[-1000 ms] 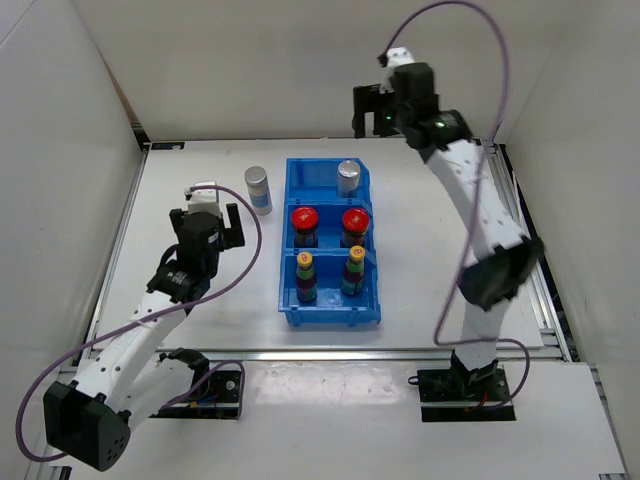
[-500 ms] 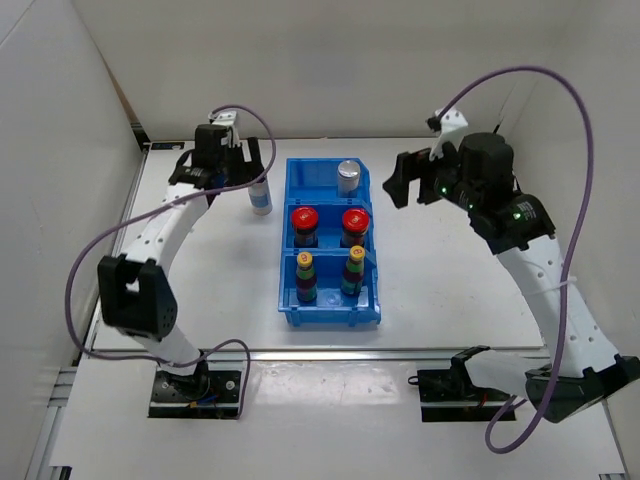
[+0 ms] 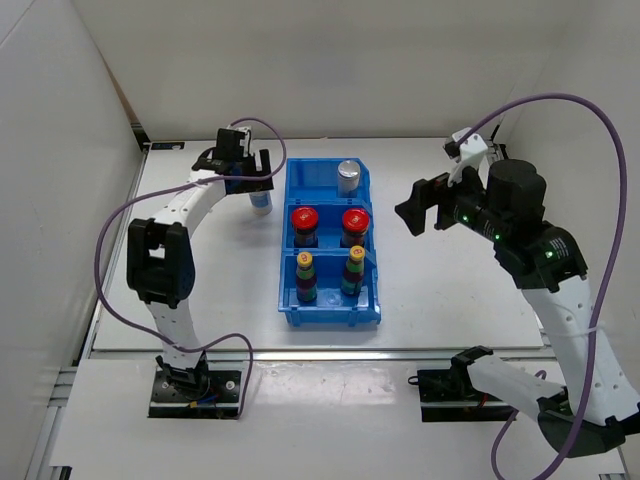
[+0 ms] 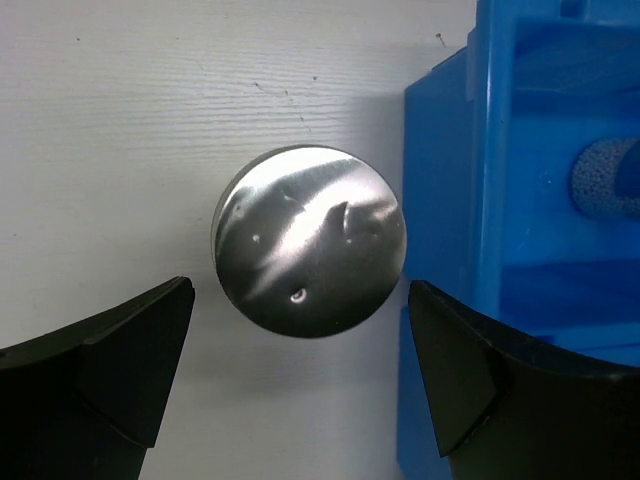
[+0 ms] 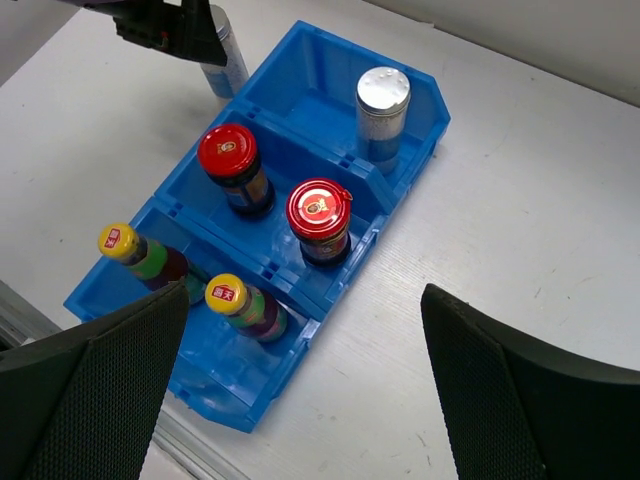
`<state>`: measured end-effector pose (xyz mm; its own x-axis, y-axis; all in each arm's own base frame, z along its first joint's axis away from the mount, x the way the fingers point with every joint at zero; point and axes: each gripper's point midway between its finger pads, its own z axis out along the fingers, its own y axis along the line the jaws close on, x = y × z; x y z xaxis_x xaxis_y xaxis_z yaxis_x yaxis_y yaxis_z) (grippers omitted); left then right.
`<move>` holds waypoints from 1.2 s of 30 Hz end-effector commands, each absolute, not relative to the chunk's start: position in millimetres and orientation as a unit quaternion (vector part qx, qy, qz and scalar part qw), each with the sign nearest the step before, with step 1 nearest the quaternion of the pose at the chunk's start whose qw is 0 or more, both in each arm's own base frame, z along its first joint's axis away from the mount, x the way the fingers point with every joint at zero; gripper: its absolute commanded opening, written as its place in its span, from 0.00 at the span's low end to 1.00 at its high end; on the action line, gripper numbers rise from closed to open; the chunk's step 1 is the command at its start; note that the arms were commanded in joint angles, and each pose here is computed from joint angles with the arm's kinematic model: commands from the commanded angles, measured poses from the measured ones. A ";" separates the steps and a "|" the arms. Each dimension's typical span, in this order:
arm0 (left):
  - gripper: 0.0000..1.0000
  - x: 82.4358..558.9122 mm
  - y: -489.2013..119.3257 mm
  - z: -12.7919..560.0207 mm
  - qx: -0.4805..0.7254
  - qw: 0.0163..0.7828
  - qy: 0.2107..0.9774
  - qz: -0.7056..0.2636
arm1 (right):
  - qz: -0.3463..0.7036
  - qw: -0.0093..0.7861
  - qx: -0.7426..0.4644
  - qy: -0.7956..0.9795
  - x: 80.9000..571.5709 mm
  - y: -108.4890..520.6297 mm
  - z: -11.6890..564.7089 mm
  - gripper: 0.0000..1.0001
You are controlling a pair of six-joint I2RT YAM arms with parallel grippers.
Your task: Organize the condiment bottles
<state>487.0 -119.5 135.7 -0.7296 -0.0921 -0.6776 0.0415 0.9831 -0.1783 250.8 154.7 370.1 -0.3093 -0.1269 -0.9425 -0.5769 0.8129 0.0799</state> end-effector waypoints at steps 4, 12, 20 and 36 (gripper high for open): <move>0.99 513.8 -115.0 150.8 -0.004 0.399 0.915 -0.063 | 0.213 0.544 -0.242 0.775 250.2 158.5 374.1 1.00; 0.99 532.6 -115.6 146.5 -0.004 0.408 0.911 -0.055 | 0.213 0.540 -0.242 0.778 249.2 158.0 372.1 1.00; 0.26 541.2 -107.0 216.4 -0.006 0.470 0.882 -0.039 | 0.227 0.528 -0.247 0.780 246.6 163.3 368.2 1.00; 0.25 505.6 -247.4 362.0 0.145 0.550 0.790 -0.227 | 0.238 0.518 -0.224 0.790 248.0 165.2 365.8 1.00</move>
